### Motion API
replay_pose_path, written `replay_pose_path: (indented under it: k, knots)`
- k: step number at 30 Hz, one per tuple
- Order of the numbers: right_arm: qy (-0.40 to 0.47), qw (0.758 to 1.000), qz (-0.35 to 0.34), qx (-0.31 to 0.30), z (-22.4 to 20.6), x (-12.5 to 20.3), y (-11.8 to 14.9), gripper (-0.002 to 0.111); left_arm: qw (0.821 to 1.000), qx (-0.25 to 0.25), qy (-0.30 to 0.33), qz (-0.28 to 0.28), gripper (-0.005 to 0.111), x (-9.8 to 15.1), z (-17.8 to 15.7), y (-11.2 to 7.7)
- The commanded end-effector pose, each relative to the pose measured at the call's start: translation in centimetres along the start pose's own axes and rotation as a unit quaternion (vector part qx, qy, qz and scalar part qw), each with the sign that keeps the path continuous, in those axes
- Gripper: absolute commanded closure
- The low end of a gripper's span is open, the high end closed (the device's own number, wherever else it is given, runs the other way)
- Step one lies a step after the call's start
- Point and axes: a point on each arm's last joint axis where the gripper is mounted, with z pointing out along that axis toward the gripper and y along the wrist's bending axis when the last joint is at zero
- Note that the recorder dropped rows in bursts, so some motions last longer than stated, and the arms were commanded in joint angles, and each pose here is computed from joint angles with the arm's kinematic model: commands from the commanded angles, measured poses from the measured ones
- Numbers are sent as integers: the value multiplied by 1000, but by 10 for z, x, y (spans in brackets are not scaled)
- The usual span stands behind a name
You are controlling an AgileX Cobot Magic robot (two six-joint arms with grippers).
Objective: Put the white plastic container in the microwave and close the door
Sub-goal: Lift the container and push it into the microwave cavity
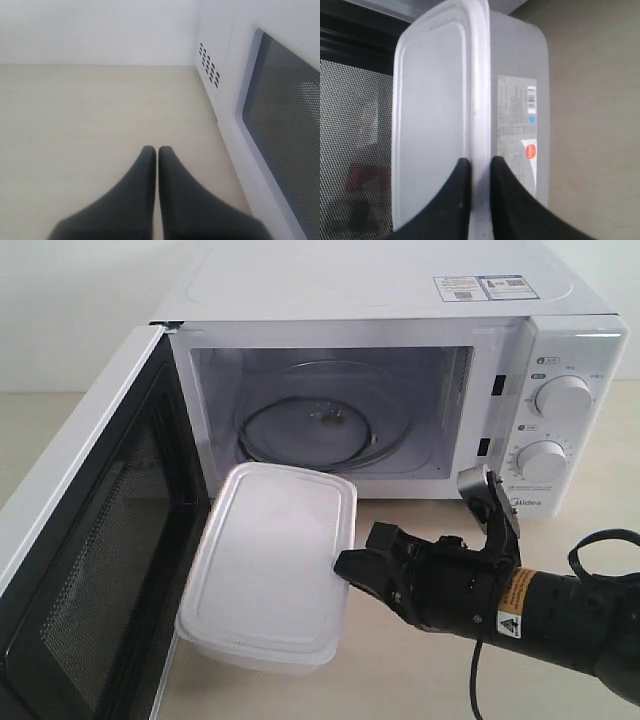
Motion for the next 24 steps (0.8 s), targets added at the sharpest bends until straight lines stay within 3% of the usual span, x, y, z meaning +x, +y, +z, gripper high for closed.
replay_pose_path:
  k: [1,13,18,24]
  knots:
    - [-51,998,18,-8,-1,-10,2,108,1000,-1,0,-4,102,1,0,0]
    - [-195,974,113,21,-1,-22,0,108,1000,-1,0,-4,102,1,0,0]
    - [-268,954,131,7,9,-12,19,108,1000,-1,0,-3,102,1,0,0]
    - [-285,953,101,2,36,-19,48,108,1000,-1,0,-3,102,1,0,0]
